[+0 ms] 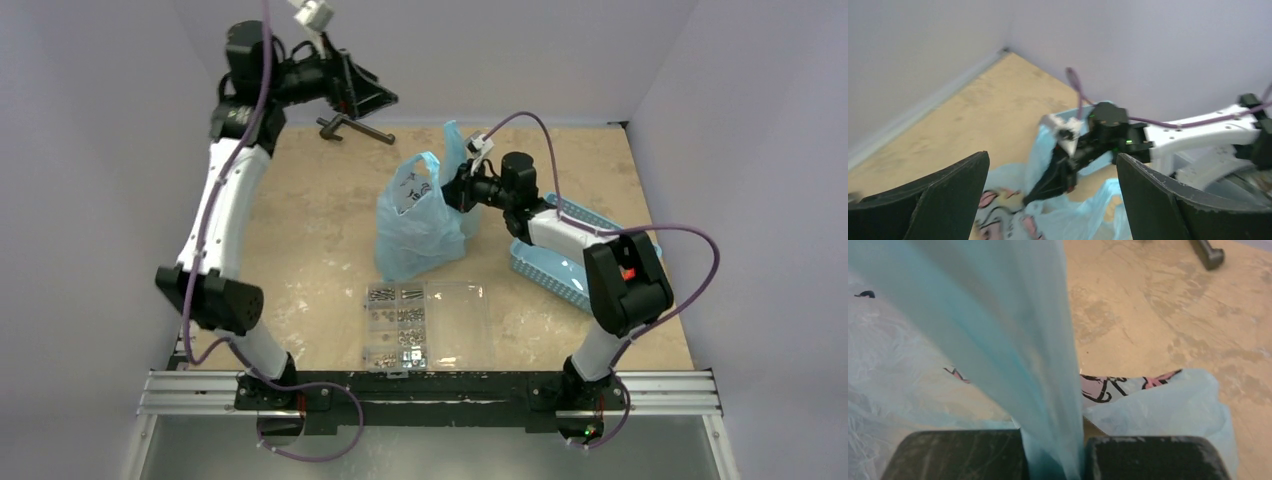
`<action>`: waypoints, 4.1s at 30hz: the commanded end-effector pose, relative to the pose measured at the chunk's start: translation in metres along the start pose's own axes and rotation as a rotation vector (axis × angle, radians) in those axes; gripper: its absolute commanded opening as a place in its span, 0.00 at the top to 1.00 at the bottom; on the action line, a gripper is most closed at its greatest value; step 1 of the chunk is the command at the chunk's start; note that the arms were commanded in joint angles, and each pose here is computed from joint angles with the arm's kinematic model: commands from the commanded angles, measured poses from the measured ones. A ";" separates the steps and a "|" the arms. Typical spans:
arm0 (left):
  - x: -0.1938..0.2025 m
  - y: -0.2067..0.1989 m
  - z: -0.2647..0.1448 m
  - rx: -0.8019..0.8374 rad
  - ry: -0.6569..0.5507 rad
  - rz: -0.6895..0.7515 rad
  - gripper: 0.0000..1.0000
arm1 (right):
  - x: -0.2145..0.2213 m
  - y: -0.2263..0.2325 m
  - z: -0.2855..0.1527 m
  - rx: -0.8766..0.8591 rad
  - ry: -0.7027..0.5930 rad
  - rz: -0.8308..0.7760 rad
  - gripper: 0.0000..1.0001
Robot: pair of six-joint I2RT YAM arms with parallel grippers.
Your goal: Place the fake fruits into the plastic bag and tie a complex knot
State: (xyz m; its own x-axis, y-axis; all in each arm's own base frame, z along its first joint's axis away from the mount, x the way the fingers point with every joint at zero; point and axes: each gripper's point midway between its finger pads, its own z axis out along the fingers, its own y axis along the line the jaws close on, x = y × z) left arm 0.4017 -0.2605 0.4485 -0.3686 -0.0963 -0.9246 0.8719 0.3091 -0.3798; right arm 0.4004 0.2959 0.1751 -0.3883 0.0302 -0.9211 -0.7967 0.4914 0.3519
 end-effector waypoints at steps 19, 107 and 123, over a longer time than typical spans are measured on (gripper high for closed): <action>0.060 -0.061 -0.071 -0.177 0.140 0.649 0.00 | -0.013 0.002 -0.022 0.226 -0.009 0.011 1.00; 0.127 -0.012 -0.030 -0.144 0.137 -0.023 1.00 | -0.124 0.076 -0.103 -0.047 -0.091 -0.441 0.01; 0.122 -0.053 -0.025 0.127 0.169 -0.009 1.00 | -0.096 0.132 0.024 -0.143 -0.339 -0.631 0.20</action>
State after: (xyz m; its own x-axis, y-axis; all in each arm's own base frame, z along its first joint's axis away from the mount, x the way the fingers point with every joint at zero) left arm 0.3153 -0.2610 0.3363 -0.4763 0.0572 -0.8774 0.8469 0.2982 -0.4403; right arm 0.3248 0.3586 0.2418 0.1278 -0.0776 -0.9888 -0.9358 0.3207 -0.1461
